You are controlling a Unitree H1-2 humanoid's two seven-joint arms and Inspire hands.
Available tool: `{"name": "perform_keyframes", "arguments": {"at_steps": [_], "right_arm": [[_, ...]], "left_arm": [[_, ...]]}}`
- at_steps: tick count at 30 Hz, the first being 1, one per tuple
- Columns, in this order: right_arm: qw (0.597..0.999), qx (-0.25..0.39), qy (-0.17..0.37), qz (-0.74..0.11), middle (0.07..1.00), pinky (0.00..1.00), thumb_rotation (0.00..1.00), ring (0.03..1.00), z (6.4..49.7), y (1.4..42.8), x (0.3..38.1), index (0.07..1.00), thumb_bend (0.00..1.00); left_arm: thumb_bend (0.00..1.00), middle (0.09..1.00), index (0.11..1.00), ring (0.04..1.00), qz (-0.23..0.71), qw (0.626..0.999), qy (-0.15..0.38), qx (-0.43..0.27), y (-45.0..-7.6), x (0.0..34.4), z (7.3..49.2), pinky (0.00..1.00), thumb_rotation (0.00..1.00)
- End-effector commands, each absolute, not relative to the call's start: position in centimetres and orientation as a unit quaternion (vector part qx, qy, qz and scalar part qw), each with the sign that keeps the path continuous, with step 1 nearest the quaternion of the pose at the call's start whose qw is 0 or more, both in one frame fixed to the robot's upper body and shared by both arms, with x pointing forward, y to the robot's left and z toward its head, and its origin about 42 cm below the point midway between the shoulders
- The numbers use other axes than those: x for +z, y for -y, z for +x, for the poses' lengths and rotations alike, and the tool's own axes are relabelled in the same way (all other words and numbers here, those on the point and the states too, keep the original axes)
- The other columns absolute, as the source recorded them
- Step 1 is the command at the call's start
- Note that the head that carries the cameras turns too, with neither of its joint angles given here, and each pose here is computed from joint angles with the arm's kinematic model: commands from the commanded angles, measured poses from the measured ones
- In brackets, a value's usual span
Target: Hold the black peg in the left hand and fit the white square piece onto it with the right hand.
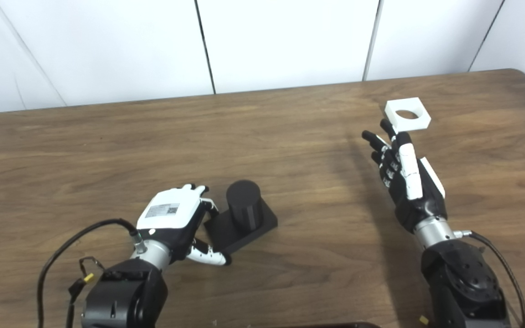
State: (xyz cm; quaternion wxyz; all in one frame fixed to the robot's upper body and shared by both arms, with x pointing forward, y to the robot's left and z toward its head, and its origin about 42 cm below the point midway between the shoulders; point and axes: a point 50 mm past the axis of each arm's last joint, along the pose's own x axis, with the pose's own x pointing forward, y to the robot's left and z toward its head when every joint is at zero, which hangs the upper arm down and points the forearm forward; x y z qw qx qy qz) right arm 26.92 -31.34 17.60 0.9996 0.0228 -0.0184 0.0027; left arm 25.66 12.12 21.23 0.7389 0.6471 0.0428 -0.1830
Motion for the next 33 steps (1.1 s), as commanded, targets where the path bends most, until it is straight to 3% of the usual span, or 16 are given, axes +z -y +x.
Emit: {"name": "perform_keyframes", "arguments": {"at_steps": [1,9,18,20,25,27,28,29,33], "right_arm": [[0.998,0.016,0.056,0.015,0.897,1.00,1.00,0.978,27.28,31.47,19.49,1.000,0.53],[0.998,0.017,0.058,0.007,0.896,1.00,0.99,0.978,27.37,31.51,19.60,1.000,0.54],[0.998,0.022,0.052,0.006,0.906,1.00,1.00,0.988,27.27,31.58,19.63,1.000,0.54],[0.998,0.022,0.053,0.007,0.906,1.00,1.00,0.986,27.29,31.58,19.63,1.000,0.54],[0.998,0.020,0.056,0.007,0.902,1.00,0.99,0.978,27.27,31.63,19.74,1.000,0.53],[0.998,0.020,0.055,0.007,0.902,1.00,0.99,0.976,27.29,31.68,19.73,1.000,0.54],[0.998,0.021,0.055,0.007,0.902,1.00,0.99,0.978,27.30,31.71,19.71,0.999,0.54],[0.998,0.022,0.055,0.008,0.903,1.00,0.99,0.980,27.32,31.72,19.69,0.999,0.54],[0.998,0.024,0.052,0.012,0.906,1.00,0.98,0.981,27.38,31.55,19.71,0.999,0.57]], "left_arm": [[0.71,0.957,0.664,1.000,0.655,0.735,-0.039,-0.171,-12.46,20.80,26.16,1.00,0.34],[0.73,0.960,0.691,1.000,0.651,0.739,-0.049,-0.166,-12.49,20.24,26.39,1.00,0.51],[0.72,0.958,0.693,1.000,0.642,0.747,-0.055,-0.161,-12.30,20.44,26.37,1.00,0.53],[0.70,0.953,0.685,1.000,0.640,0.750,-0.053,-0.159,-12.28,20.41,26.34,1.00,0.50],[0.54,0.931,0.672,1.000,0.649,0.743,-0.047,-0.155,-12.22,20.19,26.38,1.00,0.35],[0.50,0.927,0.661,1.000,0.651,0.742,-0.045,-0.153,-12.26,20.17,26.44,1.00,0.24],[0.50,0.925,0.563,1.000,0.652,0.742,-0.044,-0.152,-12.28,20.16,26.47,1.00,0.14],[0.50,0.921,0.529,0.997,0.652,0.741,-0.042,-0.151,-12.31,20.16,26.50,1.00,0.10],[0.52,0.916,0.494,0.994,0.657,0.740,-0.030,-0.144,-12.52,20.12,26.59,1.00,0.05]]}}
